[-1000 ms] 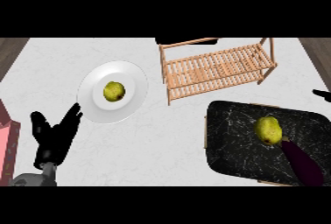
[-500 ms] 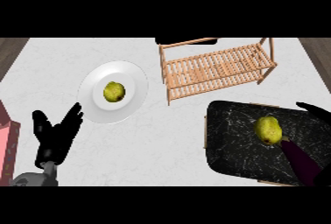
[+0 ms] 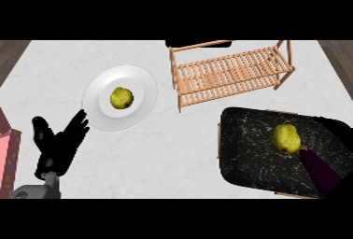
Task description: Pick the eggplant from the tray and place it in the tiered shelf
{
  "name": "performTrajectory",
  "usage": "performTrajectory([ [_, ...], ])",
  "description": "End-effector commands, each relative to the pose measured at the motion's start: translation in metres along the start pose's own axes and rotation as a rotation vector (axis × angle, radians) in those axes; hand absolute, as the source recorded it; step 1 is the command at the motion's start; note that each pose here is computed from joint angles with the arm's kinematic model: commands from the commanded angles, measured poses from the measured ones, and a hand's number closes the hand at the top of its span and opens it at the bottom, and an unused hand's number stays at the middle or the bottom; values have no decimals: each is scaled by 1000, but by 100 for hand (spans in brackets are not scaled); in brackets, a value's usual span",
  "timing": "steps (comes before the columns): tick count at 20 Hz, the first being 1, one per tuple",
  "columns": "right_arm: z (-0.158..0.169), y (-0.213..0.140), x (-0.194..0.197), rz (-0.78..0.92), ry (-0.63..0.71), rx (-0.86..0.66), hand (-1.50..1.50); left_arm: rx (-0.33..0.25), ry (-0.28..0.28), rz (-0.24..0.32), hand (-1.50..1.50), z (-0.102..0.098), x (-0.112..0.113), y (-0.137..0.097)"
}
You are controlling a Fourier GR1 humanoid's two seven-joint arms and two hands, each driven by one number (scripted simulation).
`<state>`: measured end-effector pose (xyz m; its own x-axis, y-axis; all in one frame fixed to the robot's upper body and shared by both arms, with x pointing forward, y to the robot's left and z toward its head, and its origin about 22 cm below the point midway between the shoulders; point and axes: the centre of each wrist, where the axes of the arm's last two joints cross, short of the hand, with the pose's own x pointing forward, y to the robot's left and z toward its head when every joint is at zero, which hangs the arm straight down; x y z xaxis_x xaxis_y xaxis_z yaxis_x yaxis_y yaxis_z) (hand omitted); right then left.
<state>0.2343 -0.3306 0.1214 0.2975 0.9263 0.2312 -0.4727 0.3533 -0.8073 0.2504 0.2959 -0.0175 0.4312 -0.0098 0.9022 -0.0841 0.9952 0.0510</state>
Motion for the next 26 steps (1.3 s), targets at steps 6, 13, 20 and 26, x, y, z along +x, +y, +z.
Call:
performTrajectory([
  [6,-18,35,-3,42,36,-21,-150,-8,8,-18,0,7,-15,-10],
  [13,-22,54,4,79,58,-70,-150,-7,-5,-9,0,0,-16,-20],
  [20,-53,57,-24,33,7,-101,-150,4,25,-10,0,-5,-10,-2],
  [26,-63,69,-28,54,5,-86,-150,10,21,-18,0,-4,-10,-7],
])
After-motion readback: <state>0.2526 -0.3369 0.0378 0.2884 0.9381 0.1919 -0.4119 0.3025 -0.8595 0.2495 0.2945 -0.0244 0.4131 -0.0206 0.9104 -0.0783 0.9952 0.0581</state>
